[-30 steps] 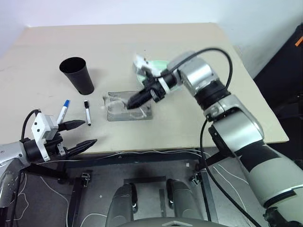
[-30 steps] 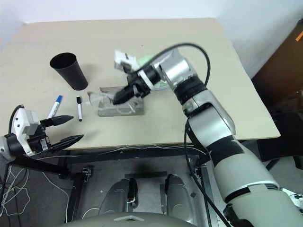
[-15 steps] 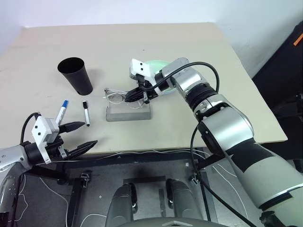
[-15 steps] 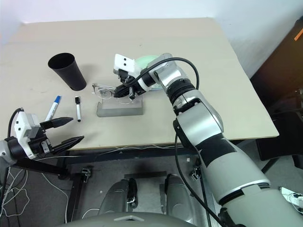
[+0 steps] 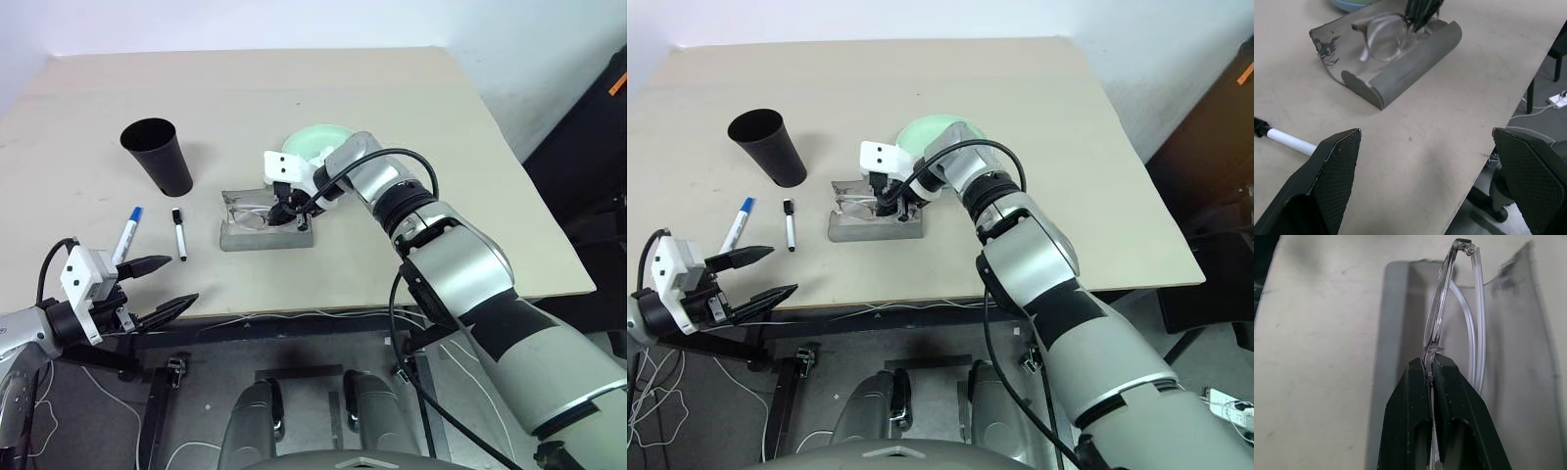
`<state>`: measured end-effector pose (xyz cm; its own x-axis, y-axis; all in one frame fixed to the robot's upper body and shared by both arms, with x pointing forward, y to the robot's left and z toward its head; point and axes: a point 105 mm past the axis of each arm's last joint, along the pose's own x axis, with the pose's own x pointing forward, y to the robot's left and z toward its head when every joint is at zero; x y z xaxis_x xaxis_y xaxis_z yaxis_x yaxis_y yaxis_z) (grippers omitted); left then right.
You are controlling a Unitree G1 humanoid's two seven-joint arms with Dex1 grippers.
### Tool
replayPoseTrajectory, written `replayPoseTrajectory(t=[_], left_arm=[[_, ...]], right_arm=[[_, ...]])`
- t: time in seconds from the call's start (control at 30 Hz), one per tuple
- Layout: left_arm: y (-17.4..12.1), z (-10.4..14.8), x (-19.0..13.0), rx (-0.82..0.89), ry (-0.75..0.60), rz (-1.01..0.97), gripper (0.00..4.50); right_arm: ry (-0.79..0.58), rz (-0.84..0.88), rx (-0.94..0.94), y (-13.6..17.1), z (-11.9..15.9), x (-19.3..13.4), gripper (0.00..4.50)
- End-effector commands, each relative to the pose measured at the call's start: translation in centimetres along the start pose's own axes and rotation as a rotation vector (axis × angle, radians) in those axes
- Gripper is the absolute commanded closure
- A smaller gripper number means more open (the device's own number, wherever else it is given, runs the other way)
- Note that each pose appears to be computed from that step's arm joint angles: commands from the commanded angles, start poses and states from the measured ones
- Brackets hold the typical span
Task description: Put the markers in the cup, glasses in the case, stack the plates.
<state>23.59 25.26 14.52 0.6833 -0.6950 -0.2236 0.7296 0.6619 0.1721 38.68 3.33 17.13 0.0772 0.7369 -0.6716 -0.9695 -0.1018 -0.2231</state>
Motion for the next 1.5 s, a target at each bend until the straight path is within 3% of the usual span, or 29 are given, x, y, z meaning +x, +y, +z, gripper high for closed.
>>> replayPoseTrajectory(t=[0.03, 0.7, 0.83, 1.07, 1.43, 1.5], left_arm=[[0.1, 0.7, -0.3, 0.043, -0.016, 0.011, 0.0], [-0.3, -0.1, -0.2, 0.046, -0.01, 0.003, 0.0], [-0.4, -0.2, -0.1, 0.045, -0.01, 0.003, 0.0], [-0.4, -0.5, 0.0, 0.044, -0.005, 0.002, 0.0], [-0.1, -0.4, 0.5, 0.045, -0.012, -0.007, 0.0], [-0.1, -0.4, 0.6, 0.044, -0.015, -0.009, 0.0]], right_arm=[[0.013, 0.01, -0.022, 0.0, 0.5, -0.1, 4.46], [0.066, 0.057, 0.002, 0.8, -0.4, 0.6, 4.46], [0.058, 0.043, 0.003, 0.6, -0.2, 0.6, 3.42], [0.007, -0.001, 0.02, 0.0, 1.0, 0.4, 1.05], [-0.183, -0.051, 0.127, -1.4, 4.1, -2.1, 1.05], [-0.257, -0.121, 0.162, -2.3, 4.8, -3.0, 1.44]])
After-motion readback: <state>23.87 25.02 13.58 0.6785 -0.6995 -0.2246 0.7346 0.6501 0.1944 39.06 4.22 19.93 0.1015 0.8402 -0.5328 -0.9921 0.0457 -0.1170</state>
